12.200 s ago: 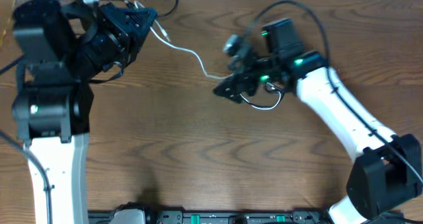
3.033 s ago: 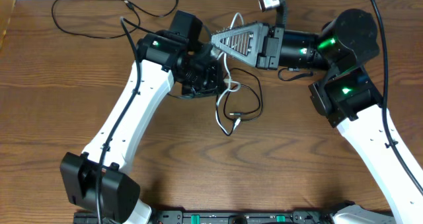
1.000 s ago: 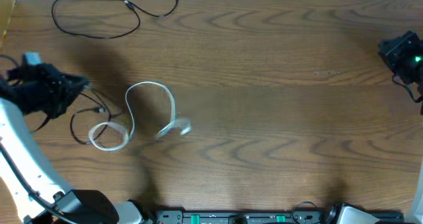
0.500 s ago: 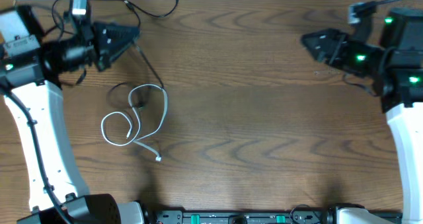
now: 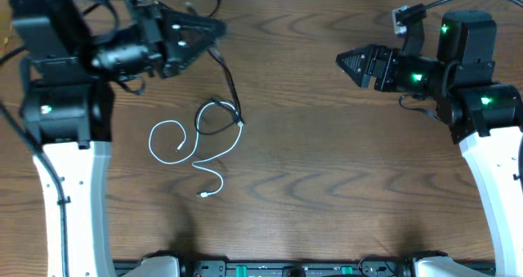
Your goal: Untangle cables
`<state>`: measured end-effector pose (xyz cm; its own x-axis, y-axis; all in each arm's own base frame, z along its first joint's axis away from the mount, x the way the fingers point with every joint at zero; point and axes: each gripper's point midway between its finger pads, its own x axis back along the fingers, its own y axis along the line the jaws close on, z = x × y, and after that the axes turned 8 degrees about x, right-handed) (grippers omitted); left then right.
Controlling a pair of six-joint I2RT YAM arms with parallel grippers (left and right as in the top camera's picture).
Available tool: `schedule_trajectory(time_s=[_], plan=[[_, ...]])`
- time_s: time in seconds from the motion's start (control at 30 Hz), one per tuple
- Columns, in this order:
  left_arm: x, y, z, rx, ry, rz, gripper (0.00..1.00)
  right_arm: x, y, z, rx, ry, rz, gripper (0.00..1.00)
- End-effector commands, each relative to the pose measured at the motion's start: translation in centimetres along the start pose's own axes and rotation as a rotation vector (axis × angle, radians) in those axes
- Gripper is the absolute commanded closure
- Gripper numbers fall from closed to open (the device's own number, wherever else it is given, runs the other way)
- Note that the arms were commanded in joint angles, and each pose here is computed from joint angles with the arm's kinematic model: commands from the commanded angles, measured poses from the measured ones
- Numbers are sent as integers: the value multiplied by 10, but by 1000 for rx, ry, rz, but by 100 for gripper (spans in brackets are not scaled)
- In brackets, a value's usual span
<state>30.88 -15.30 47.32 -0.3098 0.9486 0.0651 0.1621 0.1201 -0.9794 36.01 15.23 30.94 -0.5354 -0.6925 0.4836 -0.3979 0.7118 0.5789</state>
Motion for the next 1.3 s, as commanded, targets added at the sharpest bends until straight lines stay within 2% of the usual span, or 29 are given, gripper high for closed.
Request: schedule_trajectory(time_s=[0.0, 0.13, 0.3, 0.57, 0.63, 0.67, 0.7, 0.73, 0.77, 0.87, 1.07, 1.2, 1.23, 1.27], plan=[[-22, -24, 7, -31, 21, 43, 92, -6, 8, 9, 57, 39, -23, 12], [-37, -72, 19, -59, 56, 168, 93, -20, 29, 23, 179, 88, -74, 1], [-45, -111, 31, -68, 56, 286, 93, -45, 63, 38, 289, 123, -163, 1], [-53, -116, 31, -14, 37, 308, 93, -89, 102, 48, 385, 120, -280, 1], [-53, -117, 31, 10, 41, 308, 92, -95, 101, 49, 372, 126, -281, 11], [-53, -117, 31, 13, 42, 309, 92, -98, 99, 50, 367, 134, -279, 28], [-52, -117, 31, 13, 41, 309, 93, -100, 98, 52, 363, 141, -277, 51], [-52, -117, 31, 13, 41, 309, 93, -101, 97, 53, 360, 145, -275, 60], [-52, -116, 30, 13, 37, 307, 92, -101, 96, 53, 353, 148, -273, 76], [-47, -114, 23, -7, 11, 302, 92, -100, 95, 53, 323, 150, -270, 97], [-33, -95, 1, 35, -51, 242, 93, -100, 96, 55, 307, 163, -277, 99], [-24, -79, -13, 25, -95, 193, 91, -97, 102, 56, 210, 181, -299, 99], [-21, -70, -18, 21, -115, 165, 78, -94, 108, 56, 185, 188, -331, 99], [-19, -63, -20, 15, -125, 145, 75, -92, 111, 55, 174, 190, -350, 99]])
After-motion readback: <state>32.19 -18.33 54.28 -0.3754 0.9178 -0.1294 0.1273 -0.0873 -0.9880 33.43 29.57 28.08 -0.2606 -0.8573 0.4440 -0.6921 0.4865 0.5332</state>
